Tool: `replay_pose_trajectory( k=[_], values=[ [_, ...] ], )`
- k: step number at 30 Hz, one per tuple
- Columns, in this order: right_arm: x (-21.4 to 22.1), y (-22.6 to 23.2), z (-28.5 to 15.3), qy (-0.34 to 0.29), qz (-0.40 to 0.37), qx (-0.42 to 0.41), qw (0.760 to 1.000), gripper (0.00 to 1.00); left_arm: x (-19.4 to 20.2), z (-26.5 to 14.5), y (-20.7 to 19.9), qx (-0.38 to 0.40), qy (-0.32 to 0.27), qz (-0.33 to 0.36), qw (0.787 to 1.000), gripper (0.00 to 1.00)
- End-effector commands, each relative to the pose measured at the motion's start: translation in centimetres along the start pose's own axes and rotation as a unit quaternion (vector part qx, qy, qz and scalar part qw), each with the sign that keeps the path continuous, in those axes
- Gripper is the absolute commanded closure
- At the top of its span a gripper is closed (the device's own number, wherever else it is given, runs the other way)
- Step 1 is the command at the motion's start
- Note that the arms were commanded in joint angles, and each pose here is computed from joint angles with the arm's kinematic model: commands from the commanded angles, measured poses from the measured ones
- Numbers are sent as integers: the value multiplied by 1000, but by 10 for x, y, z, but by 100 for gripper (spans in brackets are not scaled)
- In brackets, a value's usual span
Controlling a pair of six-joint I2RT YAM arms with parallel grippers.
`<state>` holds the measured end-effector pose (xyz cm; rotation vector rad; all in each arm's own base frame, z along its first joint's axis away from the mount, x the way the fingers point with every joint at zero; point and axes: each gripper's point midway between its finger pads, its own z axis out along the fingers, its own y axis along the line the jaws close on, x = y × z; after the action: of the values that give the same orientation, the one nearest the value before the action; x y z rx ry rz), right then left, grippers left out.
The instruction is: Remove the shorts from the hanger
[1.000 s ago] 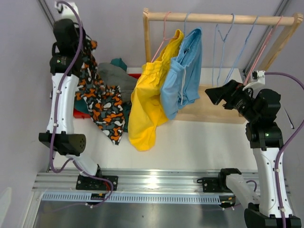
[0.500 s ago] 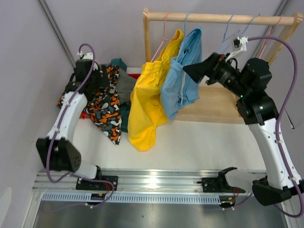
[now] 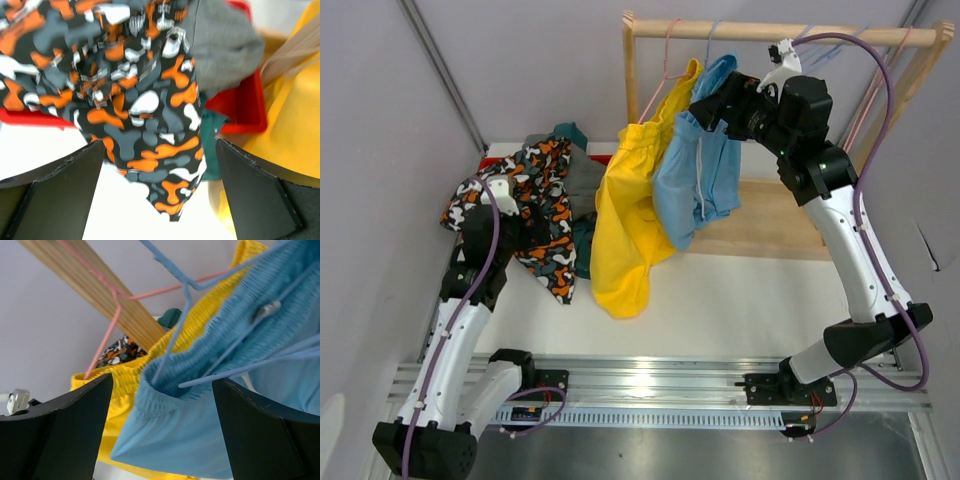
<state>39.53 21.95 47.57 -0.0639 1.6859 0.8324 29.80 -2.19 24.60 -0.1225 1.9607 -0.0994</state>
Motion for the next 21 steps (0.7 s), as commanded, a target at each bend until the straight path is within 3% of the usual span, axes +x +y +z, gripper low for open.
replay_pose_trajectory(
  k=[1,6,12,16,21],
  values=[
    [-20,-1,-18,-35,-11,24,999,13,-4,0,-9,23,-22,-10,999,1],
    [-5,-14,-69,-40,-4,70,997,11,-2,4,-15,37,-12,-12,999,1],
    [-4,-28,-175,-60,-20,159,985,7,-1,2,-16,39,-13,-11,999,1],
    [-13,-1,-220,-82,-29,110,990,7,-1,3,-18,43,-10,-12,999,1],
    [-41,39,-222,-106,-21,35,994,8,1,2,-18,42,-9,-12,999,1]
  ],
)
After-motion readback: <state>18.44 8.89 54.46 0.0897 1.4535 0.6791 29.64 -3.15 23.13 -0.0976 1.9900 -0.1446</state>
